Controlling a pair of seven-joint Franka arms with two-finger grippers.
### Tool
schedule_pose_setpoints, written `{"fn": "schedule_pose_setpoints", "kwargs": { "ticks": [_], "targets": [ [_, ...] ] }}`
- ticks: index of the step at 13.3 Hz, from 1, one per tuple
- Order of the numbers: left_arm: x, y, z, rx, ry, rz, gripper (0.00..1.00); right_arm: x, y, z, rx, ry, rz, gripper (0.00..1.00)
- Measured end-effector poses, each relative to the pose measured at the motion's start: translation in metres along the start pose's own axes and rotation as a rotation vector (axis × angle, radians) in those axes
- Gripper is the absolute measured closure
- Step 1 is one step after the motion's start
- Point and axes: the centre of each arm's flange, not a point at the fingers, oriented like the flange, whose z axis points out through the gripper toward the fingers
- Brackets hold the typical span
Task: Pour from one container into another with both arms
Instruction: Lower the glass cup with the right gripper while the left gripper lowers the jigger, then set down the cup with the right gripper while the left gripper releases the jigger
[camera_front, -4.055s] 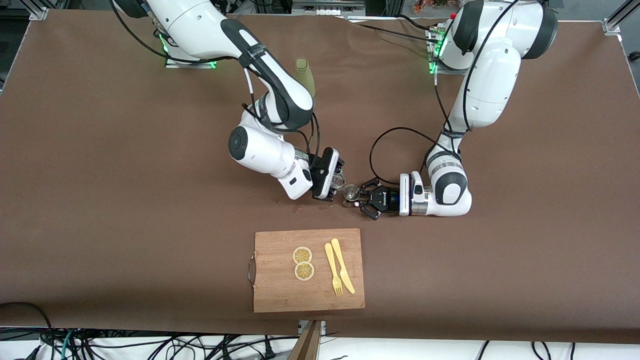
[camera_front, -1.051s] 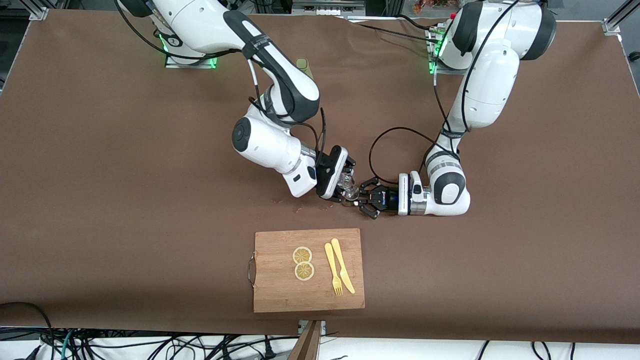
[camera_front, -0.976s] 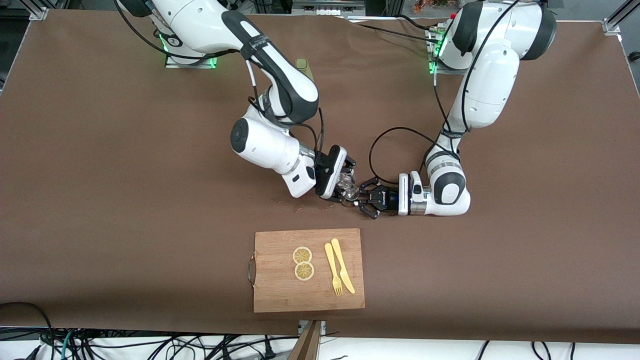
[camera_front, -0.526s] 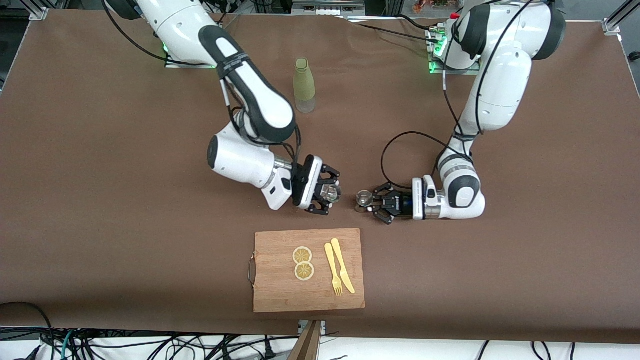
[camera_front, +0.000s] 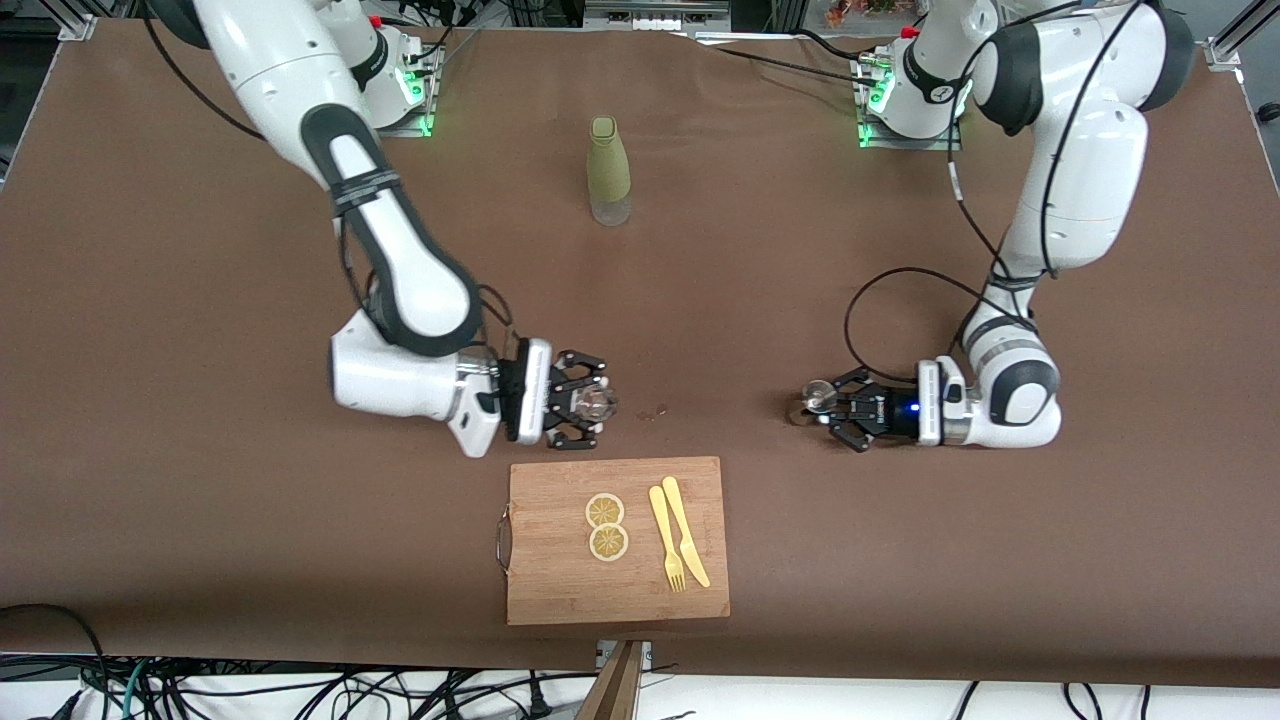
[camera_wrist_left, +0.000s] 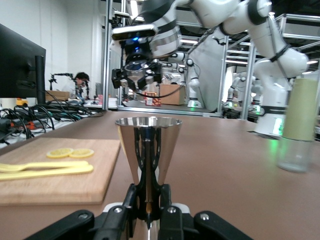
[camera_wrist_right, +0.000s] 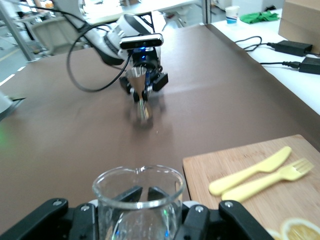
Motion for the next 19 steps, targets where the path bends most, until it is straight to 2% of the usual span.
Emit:
{"fn": "schedule_pose_setpoints", "kwargs": {
  "ticks": [3, 5, 8, 10, 14, 19],
  "targets": [
    [0.000, 0.021, -0.075, -0.036, -0.019, -0.010, 0.79, -0.057, 0.013, -0.053, 0.060, 0.056, -0.071, 0.86],
    [0.002, 0.036, -0.120, -0.038, -0.022, 0.009, 0.79, -0.100, 0.010, -0.073, 0.076, 0.107, -0.103, 0.86],
    [0.000, 0.058, -0.169, -0.033, -0.037, 0.038, 0.79, -0.172, -0.008, -0.084, 0.057, 0.165, -0.126, 0.86],
    [-0.003, 0.070, -0.190, -0.034, -0.040, 0.061, 0.79, -0.208, -0.020, -0.087, 0.024, 0.204, -0.119, 0.86],
    [-0.011, 0.096, -0.227, -0.034, -0.033, 0.095, 0.79, -0.253, -0.039, -0.091, -0.006, 0.228, -0.147, 0.86],
    [-0.032, 0.109, -0.234, -0.033, -0.030, 0.078, 0.79, -0.300, -0.050, -0.086, -0.015, 0.260, -0.166, 0.86]
  ]
}}
